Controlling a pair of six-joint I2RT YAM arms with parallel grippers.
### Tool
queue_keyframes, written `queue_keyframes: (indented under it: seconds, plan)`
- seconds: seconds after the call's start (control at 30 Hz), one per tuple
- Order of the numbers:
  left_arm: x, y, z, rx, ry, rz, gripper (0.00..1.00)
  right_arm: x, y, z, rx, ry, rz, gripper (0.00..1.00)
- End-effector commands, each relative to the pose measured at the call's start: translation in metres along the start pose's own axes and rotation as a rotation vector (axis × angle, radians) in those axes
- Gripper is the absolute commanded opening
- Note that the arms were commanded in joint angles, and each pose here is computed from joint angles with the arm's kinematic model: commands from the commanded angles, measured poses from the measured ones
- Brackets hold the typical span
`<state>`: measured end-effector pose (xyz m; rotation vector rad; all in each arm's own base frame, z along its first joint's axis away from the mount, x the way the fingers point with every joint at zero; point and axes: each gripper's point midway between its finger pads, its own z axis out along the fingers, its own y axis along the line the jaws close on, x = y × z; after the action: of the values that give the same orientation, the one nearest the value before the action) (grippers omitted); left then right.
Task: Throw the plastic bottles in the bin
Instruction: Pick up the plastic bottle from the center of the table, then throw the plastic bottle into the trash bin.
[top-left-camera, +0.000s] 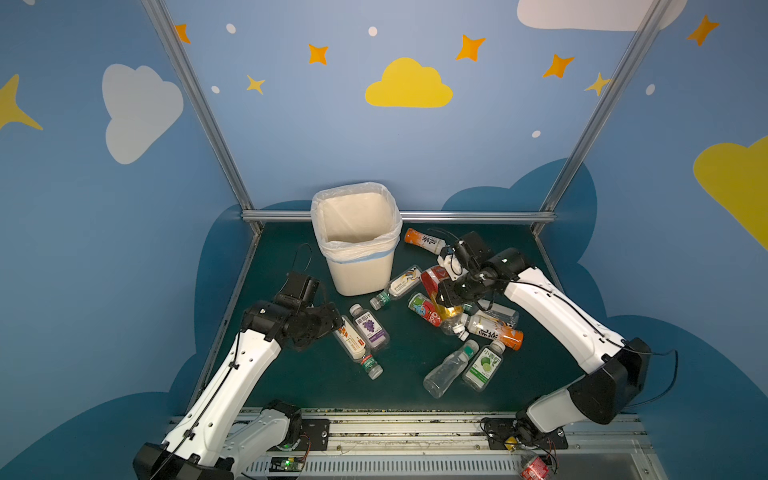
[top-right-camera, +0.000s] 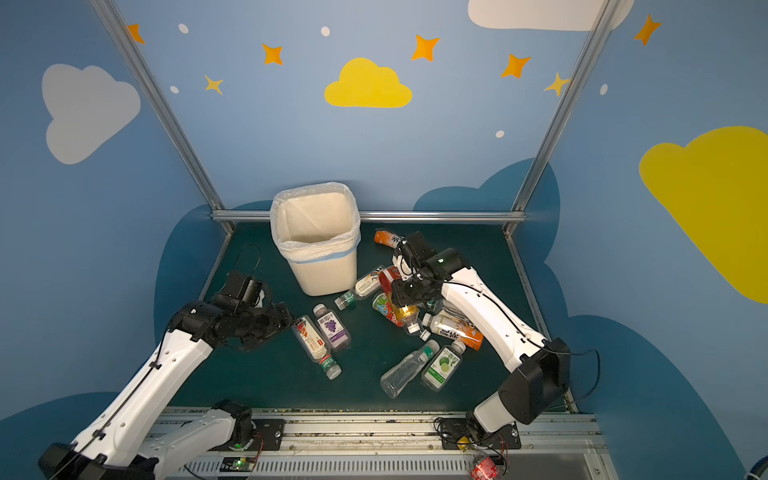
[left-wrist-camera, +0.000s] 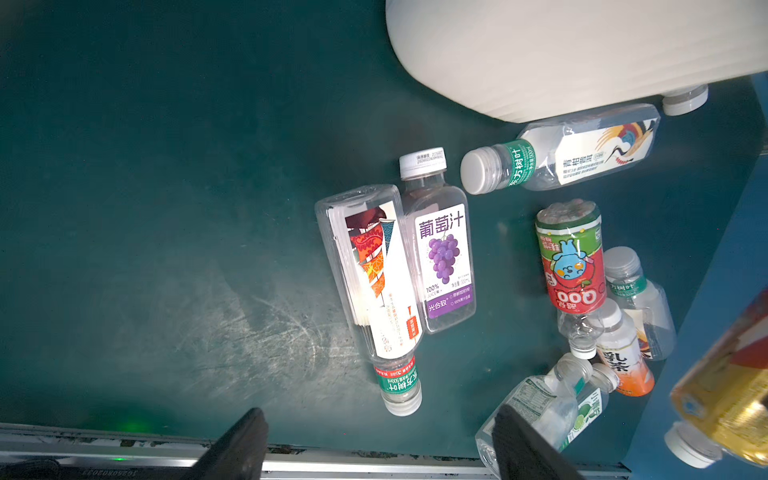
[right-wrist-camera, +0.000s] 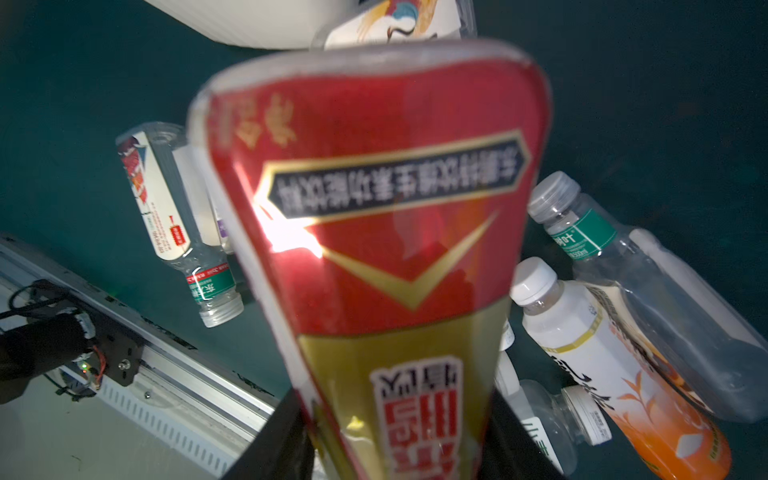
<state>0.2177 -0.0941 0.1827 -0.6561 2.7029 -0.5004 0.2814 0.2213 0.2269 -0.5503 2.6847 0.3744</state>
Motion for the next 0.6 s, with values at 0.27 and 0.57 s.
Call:
queue_keyframes:
  seconds: [0.27,0.57]
  plan:
    - [-0.007,-0.009,-0.004,-0.004,0.015,0.038,0.87,-0.227,0.125,-0.138,-0.468,-0.639,-0.11,0.91]
    - [-0.002,-0.007,-0.007,-0.016,0.04,0.038,0.87,-0.278,0.08,-0.13,-0.565,-0.738,0.097,0.92]
